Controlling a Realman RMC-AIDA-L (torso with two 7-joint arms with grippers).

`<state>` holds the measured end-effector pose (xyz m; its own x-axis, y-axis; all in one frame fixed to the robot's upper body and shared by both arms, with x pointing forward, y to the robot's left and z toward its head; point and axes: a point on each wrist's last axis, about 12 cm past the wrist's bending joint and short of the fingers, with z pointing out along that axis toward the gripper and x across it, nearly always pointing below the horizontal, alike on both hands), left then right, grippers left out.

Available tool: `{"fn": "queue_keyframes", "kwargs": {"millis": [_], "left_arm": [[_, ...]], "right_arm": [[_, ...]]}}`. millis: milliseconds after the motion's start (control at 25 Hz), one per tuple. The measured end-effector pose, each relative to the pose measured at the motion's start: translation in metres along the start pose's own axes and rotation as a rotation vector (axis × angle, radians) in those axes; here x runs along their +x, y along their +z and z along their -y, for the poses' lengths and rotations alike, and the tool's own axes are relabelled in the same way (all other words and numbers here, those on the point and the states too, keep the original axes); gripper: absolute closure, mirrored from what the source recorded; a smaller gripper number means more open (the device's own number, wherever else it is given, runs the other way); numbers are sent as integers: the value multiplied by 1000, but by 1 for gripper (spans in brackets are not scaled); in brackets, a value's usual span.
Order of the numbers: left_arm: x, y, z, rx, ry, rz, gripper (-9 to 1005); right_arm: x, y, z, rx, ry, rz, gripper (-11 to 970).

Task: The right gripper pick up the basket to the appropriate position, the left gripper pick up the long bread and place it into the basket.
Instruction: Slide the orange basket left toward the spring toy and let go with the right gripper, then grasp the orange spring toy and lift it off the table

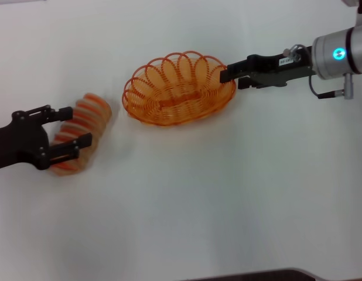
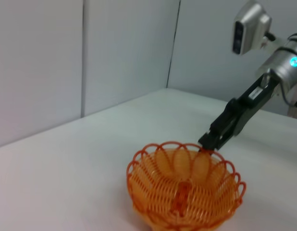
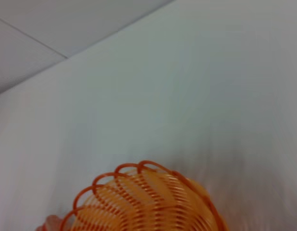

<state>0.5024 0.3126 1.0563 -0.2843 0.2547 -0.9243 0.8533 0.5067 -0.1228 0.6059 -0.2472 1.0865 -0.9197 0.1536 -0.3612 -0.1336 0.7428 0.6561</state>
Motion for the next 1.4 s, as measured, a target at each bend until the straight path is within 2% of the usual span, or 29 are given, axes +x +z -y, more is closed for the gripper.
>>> {"fn": "queue_keyframes", "kwargs": {"millis": [280, 560, 720, 1120, 1400], "left_arm": [[5, -12, -3, -17, -29, -25, 277], [5, -21, -3, 1, -78, -27, 277], [8, -23, -2, -3, -100, -37, 277], [23, -29, -1, -73, -167, -55, 277], [27, -28, -1, -93, -237, -58, 275]], "right_arm": [[5, -19, 7, -77, -49, 74, 363], [15, -47, 25, -154, -60, 138, 350], [21, -65, 31, -198, -127, 175, 349], [49, -92, 42, -276, -489, 207, 348], [69, -100, 52, -260, -739, 246, 348]]}}
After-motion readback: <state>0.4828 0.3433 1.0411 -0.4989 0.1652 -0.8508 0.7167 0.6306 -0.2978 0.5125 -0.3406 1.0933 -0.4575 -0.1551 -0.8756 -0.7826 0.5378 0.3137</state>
